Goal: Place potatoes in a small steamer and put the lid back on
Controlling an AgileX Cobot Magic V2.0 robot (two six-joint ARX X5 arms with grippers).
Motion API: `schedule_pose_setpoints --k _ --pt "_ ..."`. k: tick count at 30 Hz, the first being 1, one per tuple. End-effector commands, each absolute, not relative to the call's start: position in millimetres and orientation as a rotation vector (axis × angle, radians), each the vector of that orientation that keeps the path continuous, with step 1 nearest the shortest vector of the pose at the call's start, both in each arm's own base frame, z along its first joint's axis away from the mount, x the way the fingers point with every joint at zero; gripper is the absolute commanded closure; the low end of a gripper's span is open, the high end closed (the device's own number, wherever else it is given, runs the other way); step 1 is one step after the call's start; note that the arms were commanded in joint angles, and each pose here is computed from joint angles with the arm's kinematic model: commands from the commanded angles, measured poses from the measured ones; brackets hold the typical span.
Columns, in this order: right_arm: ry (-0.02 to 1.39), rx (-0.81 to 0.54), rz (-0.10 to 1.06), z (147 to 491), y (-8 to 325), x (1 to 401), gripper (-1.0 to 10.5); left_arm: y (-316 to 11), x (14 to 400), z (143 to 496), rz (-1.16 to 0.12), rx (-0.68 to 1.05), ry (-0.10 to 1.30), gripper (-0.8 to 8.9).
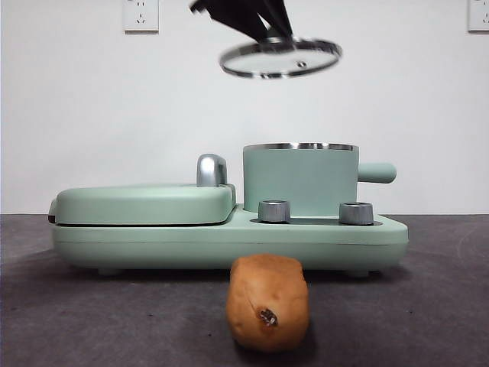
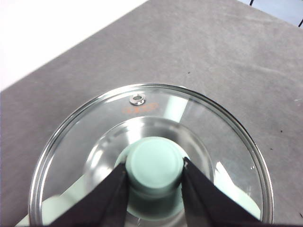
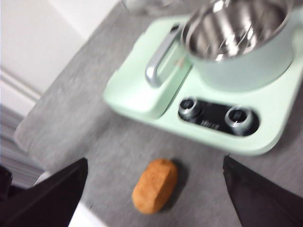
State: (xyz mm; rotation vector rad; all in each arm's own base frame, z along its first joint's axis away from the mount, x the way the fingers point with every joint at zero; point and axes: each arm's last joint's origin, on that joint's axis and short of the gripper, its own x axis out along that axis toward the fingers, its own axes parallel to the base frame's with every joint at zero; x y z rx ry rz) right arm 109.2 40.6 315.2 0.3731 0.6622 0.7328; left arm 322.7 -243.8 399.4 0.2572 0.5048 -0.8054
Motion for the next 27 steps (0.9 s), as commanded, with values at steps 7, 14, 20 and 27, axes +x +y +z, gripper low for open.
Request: schedule_pose_setpoints --k 7,14,20,27 --pt "0.906 0.313 0.698 309.5 99.8 136.4 4.9 -197.3 294.3 445.1 -0.751 0.243 0.480 7.66" --pt "1.066 0.204 0.629 298.4 163.6 157.3 4.9 -161.0 283.6 457.9 -0.680 0.237 0.520 7.66" --pt "1.226 0.083 0.562 276.4 207.2 172.7 4.9 -135.0 285.4 460.8 -0.607 0.219 0.552 7.66" --pt "1.361 -0.031 0.500 234.2 238.5 181.5 4.9 -113.9 292.7 461.5 -0.538 0.198 0.560 7.93"
